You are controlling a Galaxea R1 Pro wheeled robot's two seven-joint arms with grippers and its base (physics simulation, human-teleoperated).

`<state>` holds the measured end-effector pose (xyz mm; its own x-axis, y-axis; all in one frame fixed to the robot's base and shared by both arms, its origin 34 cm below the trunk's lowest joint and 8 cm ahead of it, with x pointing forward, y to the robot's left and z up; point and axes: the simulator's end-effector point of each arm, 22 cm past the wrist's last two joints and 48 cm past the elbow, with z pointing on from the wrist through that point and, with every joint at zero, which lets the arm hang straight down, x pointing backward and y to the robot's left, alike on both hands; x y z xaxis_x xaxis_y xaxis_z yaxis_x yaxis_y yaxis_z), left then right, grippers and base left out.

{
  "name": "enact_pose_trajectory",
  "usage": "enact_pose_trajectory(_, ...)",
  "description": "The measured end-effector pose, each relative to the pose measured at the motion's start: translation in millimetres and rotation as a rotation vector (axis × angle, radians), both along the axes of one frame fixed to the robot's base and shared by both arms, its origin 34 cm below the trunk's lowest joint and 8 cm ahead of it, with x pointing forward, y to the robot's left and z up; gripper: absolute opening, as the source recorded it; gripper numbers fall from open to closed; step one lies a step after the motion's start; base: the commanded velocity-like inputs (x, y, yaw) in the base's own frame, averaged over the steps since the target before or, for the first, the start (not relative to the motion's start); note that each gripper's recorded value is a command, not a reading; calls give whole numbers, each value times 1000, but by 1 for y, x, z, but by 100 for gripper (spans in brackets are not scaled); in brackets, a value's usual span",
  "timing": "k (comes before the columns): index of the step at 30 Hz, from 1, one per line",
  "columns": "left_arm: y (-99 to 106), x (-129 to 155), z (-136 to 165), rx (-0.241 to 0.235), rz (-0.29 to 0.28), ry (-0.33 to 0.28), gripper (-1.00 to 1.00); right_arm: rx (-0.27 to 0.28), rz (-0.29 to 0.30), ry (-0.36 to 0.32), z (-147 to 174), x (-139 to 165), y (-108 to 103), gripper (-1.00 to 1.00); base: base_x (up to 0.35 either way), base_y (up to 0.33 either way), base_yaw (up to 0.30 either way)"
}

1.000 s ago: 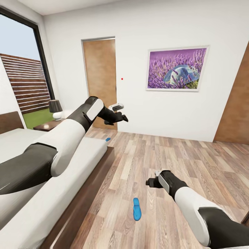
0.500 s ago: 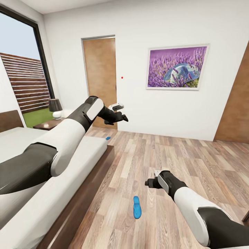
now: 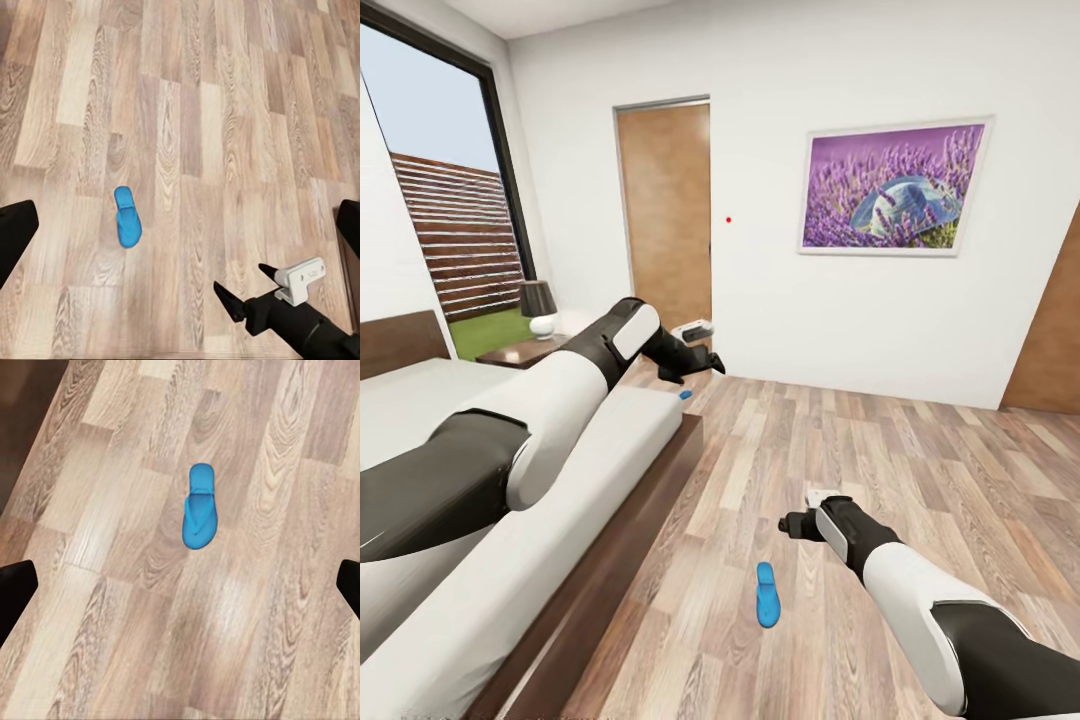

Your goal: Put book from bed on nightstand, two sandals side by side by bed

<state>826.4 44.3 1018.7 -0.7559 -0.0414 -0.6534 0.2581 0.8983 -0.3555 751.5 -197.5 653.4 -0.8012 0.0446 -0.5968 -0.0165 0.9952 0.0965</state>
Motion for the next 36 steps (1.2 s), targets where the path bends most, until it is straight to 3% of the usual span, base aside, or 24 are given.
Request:
enact_pose_trajectory(10, 2, -4, -28, 3, 5, 21, 100, -9, -15, -72, -19, 5, -3, 100, 0, 0, 5)
enact_pose_trajectory(14, 1, -6, -36, -2, 4, 23, 100, -31, -38, -104, -28, 6, -10, 100, 0, 0, 0)
enact_pose_trajectory(17, -1, -8, -42, -15, 2, 26, 100, -80, -86, -136, -38, 6, -24, 100, 0, 0, 0)
enact_pose_trajectory(24, -5, -11, -55, -36, -2, 30, 100, -116, -119, -141, -60, -2, -31, 100, 0, 0, 0)
enact_pose_trajectory(30, -6, -14, -66, -42, -3, 29, 100, -110, -109, -106, -80, -11, -27, 100, 0, 0, 0)
enact_pose_trajectory(36, -6, -16, -77, -43, -5, 26, 100, -75, -62, 13, -109, -33, -15, 100, 0, 0, 0)
